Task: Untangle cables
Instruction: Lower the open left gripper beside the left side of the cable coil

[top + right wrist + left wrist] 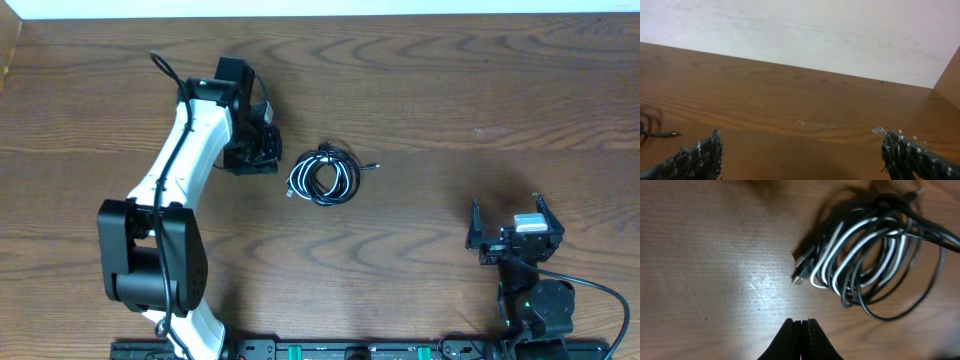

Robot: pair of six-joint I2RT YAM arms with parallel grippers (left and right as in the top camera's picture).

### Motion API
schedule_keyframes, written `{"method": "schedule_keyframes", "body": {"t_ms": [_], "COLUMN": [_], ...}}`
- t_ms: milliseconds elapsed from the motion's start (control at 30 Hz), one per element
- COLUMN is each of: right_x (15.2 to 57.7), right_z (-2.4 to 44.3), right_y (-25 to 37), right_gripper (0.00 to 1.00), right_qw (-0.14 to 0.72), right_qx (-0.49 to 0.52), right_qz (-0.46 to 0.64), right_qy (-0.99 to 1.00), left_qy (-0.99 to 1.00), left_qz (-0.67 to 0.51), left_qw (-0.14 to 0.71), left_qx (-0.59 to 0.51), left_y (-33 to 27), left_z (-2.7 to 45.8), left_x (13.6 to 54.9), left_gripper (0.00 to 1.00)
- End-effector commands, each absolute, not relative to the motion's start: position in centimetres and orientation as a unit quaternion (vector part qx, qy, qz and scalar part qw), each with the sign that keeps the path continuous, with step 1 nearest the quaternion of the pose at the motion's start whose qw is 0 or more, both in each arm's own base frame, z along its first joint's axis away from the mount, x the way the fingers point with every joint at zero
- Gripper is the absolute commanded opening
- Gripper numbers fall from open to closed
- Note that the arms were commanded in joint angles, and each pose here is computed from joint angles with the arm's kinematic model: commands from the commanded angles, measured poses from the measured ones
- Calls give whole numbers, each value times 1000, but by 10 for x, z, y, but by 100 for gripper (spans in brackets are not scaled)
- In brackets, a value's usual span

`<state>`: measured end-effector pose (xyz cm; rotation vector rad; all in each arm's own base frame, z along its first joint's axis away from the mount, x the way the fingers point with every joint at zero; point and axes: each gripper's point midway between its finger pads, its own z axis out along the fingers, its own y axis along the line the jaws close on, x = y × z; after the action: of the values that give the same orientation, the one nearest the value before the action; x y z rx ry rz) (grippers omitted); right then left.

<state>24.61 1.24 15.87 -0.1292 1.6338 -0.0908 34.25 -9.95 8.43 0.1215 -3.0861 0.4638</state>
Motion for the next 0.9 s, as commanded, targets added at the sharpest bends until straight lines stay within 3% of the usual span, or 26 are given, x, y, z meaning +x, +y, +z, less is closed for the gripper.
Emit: {"method": "schedule_keyframes", "body": {"t_ms": [0, 133, 433, 633, 767, 867], "right_x": [246, 246, 246, 246, 246, 246], "right_z": [158, 158, 158, 158, 158, 158], "right_y": [14, 14, 14, 14, 14, 14], "right_gripper": [99, 99, 99, 99, 99, 99], "right_qw": [682, 682, 682, 682, 682, 682], "right_qx": [-56, -56, -56, -56, -56, -56], "right_qz": [-33, -33, -33, -33, -33, -33], "right_qy": [729, 729, 729, 729, 729, 729], "left_qy": [-990, -990, -987, -987, -985, -986], "left_qz": [136, 140, 156, 156, 154, 138], "left_qw": [9, -8, -18, -22, -31, -41], "left_qx": [34, 32, 33, -29, -71, -86], "left_y": [-96, -97, -108, -128, -146, -152], "left_z": [69, 55, 42, 42, 39, 35], "left_x": [342, 346, 347, 341, 338, 338], "left_gripper": [8, 8, 36, 41, 52, 53]}}
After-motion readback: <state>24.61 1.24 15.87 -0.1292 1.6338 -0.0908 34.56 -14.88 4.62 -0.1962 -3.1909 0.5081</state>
